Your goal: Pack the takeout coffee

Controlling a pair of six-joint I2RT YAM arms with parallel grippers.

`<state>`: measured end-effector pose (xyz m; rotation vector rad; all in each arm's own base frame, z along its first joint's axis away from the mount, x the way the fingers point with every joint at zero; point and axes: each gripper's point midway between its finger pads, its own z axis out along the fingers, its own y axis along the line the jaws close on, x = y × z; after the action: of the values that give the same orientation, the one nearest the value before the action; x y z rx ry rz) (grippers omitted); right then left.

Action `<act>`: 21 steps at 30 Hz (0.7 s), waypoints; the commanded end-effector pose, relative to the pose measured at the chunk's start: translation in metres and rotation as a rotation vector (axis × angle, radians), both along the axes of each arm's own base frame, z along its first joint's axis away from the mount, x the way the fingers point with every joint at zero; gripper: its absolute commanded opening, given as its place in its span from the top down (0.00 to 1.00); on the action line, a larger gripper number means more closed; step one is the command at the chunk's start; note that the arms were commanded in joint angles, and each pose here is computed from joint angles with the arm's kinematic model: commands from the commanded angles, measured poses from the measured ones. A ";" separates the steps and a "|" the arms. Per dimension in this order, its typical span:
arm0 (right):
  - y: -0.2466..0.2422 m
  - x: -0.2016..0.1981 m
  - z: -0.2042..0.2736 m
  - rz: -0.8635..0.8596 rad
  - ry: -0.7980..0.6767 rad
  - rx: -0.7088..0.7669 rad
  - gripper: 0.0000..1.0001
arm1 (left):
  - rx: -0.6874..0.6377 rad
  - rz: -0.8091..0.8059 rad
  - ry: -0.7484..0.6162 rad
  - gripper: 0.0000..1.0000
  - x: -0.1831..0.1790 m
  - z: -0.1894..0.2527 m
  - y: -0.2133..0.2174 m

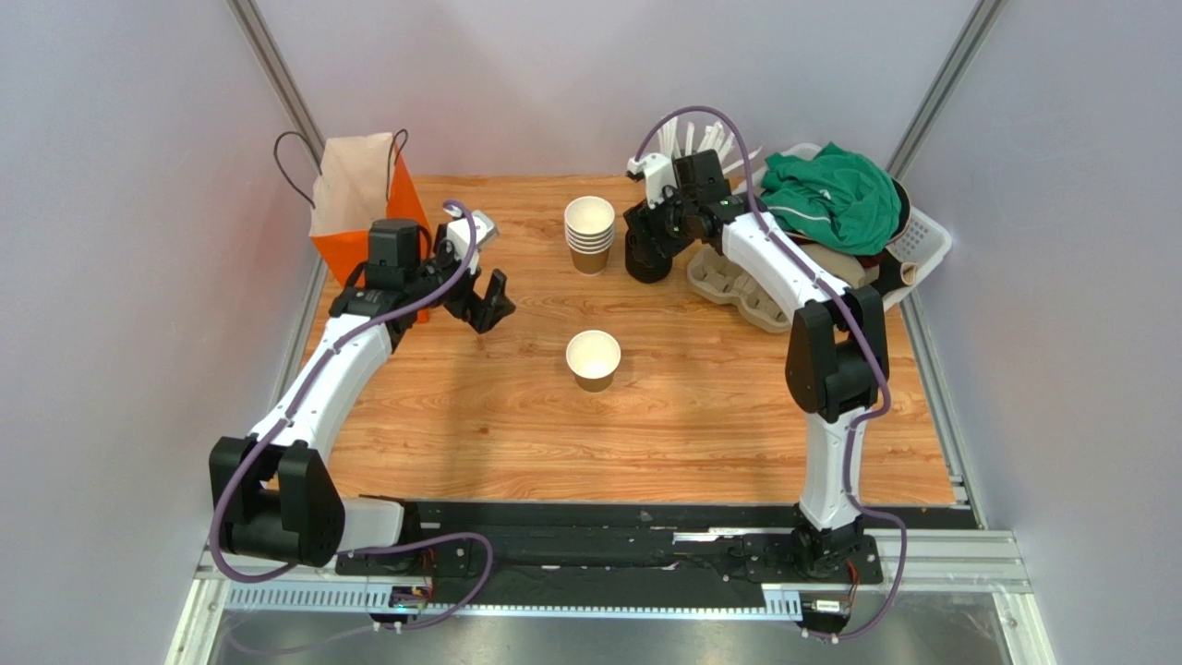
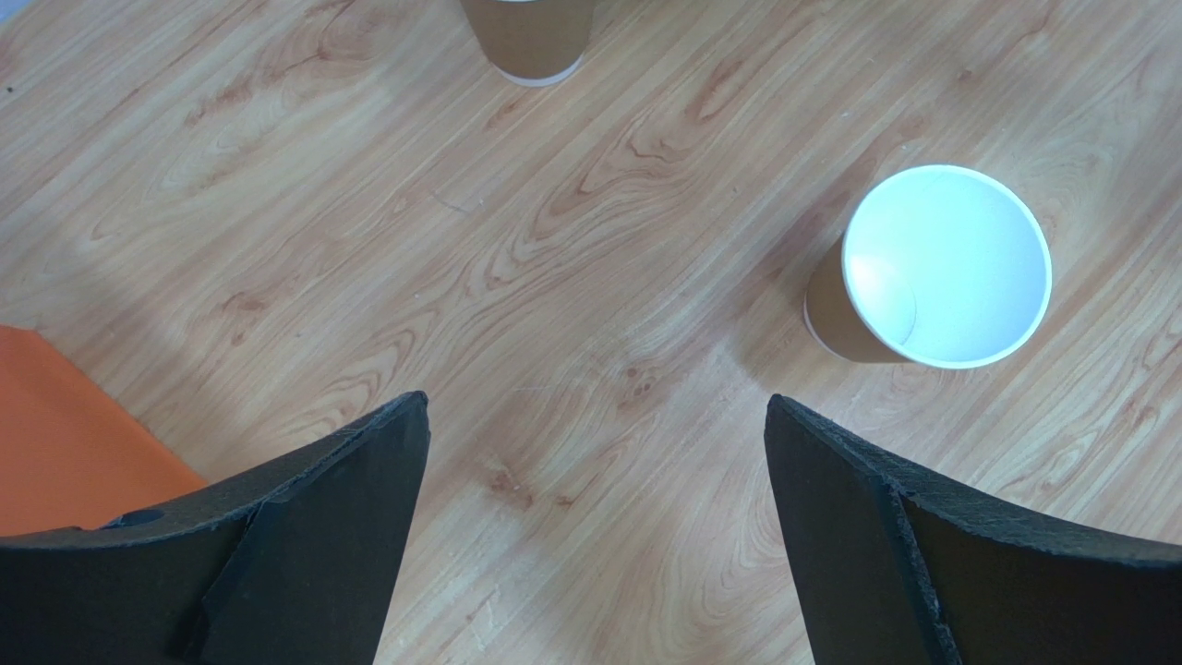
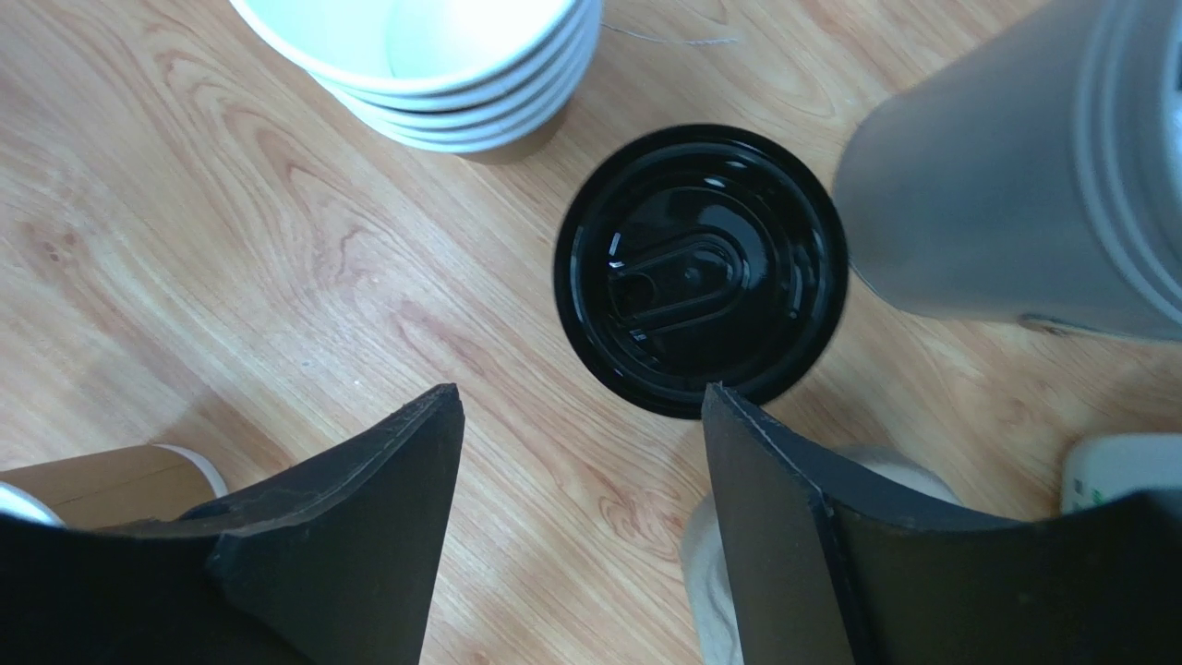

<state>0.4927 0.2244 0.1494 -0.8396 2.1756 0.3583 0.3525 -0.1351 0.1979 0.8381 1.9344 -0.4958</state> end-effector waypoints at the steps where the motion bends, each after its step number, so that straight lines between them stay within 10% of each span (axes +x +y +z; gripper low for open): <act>1: 0.018 0.013 0.029 0.048 -0.075 0.065 0.33 | -0.014 -0.030 -0.011 0.01 0.001 0.003 -0.006; 21: 0.031 0.033 -0.004 0.069 -0.041 0.066 0.46 | -0.004 -0.034 0.009 0.01 0.003 -0.005 -0.006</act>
<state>0.5081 0.2439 0.1167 -0.8773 2.1938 0.4414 0.3543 -0.1358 0.1884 0.8412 1.9593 -0.5082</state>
